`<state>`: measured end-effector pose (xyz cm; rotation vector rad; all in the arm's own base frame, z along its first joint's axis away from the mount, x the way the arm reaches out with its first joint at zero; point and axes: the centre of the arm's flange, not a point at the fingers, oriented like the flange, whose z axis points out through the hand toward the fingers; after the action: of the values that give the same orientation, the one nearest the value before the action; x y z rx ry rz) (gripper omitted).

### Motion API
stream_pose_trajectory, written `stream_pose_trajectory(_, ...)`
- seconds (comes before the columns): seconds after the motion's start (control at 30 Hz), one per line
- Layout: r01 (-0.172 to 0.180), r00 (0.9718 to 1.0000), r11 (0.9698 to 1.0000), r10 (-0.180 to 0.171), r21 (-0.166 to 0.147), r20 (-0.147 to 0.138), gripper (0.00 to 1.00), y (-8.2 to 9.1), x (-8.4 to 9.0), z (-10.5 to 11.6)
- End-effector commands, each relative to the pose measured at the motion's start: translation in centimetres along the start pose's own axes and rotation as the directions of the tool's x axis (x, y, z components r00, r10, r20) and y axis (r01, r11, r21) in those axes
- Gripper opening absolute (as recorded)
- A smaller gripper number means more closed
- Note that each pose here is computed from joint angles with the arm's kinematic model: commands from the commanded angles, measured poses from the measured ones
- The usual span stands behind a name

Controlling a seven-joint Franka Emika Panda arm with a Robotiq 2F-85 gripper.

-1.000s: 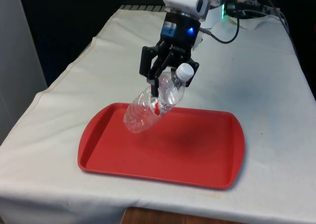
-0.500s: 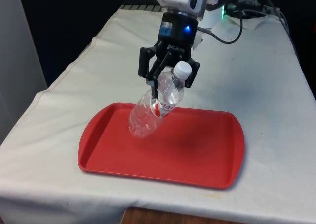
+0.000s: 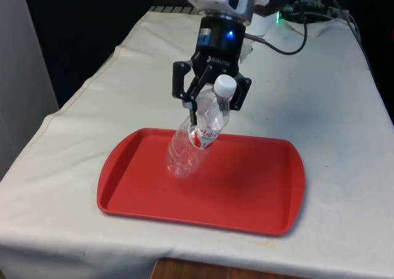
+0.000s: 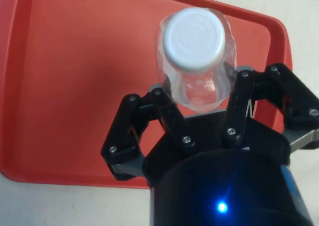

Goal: Place the bottle upright on the tray.

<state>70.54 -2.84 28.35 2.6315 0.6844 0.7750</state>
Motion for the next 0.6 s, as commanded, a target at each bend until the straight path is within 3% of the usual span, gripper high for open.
stream_pose_trajectory(0.0, -0.007, 1.0, 1.0, 0.007, 0.001, -0.004, 0.14, 0.03, 0.01, 0.01)
stream_pose_trajectory(0.03, -0.017, 0.9996, 0.9998, 0.017, 0.014, -0.021, 0.14, -0.22, -0.01, 0.12)
stream_pose_trajectory(0.13, -0.042, 0.9985, 0.999, 0.043, 0.017, -0.034, 0.14, -0.09, -0.03, 0.16)
stream_pose_trajectory(0.2, -0.054, 0.9977, 0.9983, 0.055, 0.02, -0.039, 0.14, -0.11, -0.07, 0.22)
stream_pose_trajectory(0.23, -0.052, 0.9983, 0.9986, 0.052, 0.006, -0.026, 0.14, 0.23, -0.09, 0.17)
stream_pose_trajectory(0.27, -0.062, 0.9972, 0.9979, 0.062, 0.021, -0.042, 0.14, -0.02, -0.11, 0.25)
stream_pose_trajectory(0.43, -0.091, 0.994, 0.9955, 0.093, 0.025, -0.058, 0.14, 0.08, -0.13, 0.34)
stream_pose_trajectory(0.57, -0.126, 0.9892, 0.9916, 0.128, 0.029, -0.072, 0.14, 0.26, -0.22, 0.45)
